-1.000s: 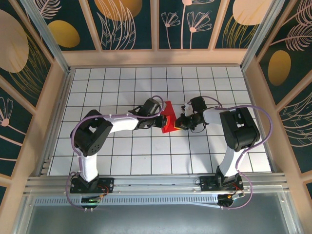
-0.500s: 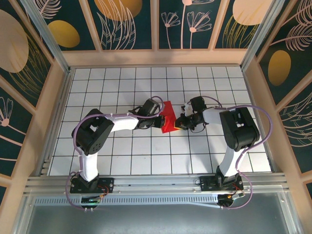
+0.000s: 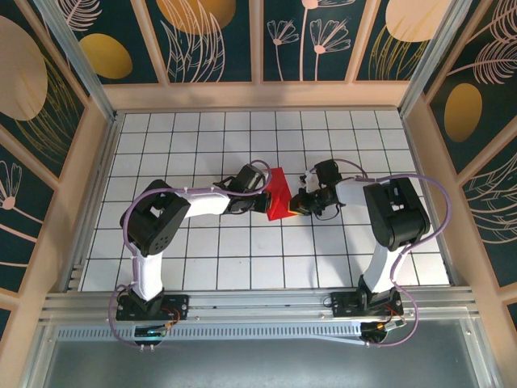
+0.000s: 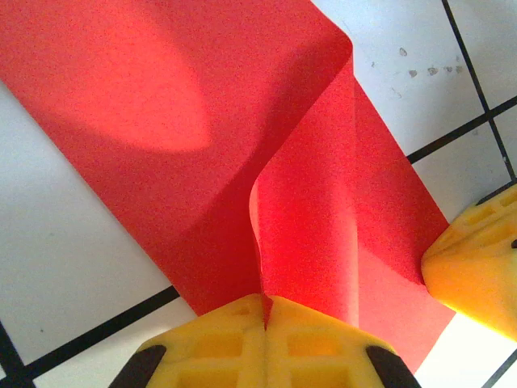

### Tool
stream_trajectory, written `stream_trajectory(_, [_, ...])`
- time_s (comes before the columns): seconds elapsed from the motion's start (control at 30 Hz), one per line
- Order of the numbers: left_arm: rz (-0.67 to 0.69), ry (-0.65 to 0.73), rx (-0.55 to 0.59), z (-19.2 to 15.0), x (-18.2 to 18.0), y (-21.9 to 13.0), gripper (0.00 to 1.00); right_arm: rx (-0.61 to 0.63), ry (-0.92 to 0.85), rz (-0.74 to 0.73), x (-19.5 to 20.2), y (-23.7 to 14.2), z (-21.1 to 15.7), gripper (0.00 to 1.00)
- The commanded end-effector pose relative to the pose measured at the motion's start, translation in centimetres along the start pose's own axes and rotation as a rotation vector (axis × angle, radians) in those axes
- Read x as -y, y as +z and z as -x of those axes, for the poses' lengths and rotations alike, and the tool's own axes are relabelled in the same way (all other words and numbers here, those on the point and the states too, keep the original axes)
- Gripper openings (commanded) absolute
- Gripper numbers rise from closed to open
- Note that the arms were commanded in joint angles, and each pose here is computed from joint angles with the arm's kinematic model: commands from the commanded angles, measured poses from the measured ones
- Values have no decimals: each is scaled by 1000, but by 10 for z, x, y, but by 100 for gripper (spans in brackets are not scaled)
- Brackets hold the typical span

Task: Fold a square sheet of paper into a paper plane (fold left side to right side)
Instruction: Fold the triangle a second time at the center of the table.

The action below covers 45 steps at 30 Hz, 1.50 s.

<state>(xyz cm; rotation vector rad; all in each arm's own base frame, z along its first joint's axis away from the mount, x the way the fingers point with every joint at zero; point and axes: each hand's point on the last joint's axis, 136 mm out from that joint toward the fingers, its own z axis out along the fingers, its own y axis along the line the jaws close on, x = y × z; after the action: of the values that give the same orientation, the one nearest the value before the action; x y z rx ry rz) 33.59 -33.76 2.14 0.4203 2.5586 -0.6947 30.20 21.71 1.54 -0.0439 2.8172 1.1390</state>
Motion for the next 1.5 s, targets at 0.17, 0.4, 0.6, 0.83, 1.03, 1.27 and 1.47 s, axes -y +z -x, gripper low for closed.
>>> stream_trajectory(0.17, [8, 34, 43, 18, 2, -4, 0, -63, 34, -62, 17, 10, -16, 0])
stream_trajectory(0.4, [25, 38, 24, 14, -2, 0, 0, -63, 31, -62, 17, 10, -17, 0])
stream_trajectory(0.6, [34, 39, 24, 13, -4, 2, 0, -64, 33, -63, 17, 10, -17, 0])
stream_trajectory(0.83, [26, 43, 21, 15, -2, 5, 0, -64, 32, -61, 17, 10, -17, 0])
stream_trajectory(1.03, [33, 45, 11, 13, -5, 6, 0, -64, 31, -61, 17, 10, -17, 0])
stream_trajectory(1.27, [38, 44, -3, 8, -8, 9, 0, -68, 31, -61, 16, 11, -17, 0])
stream_trajectory(1.47, [54, 48, -8, 5, -11, 9, 0, -69, 32, -63, 17, 12, -17, 0])
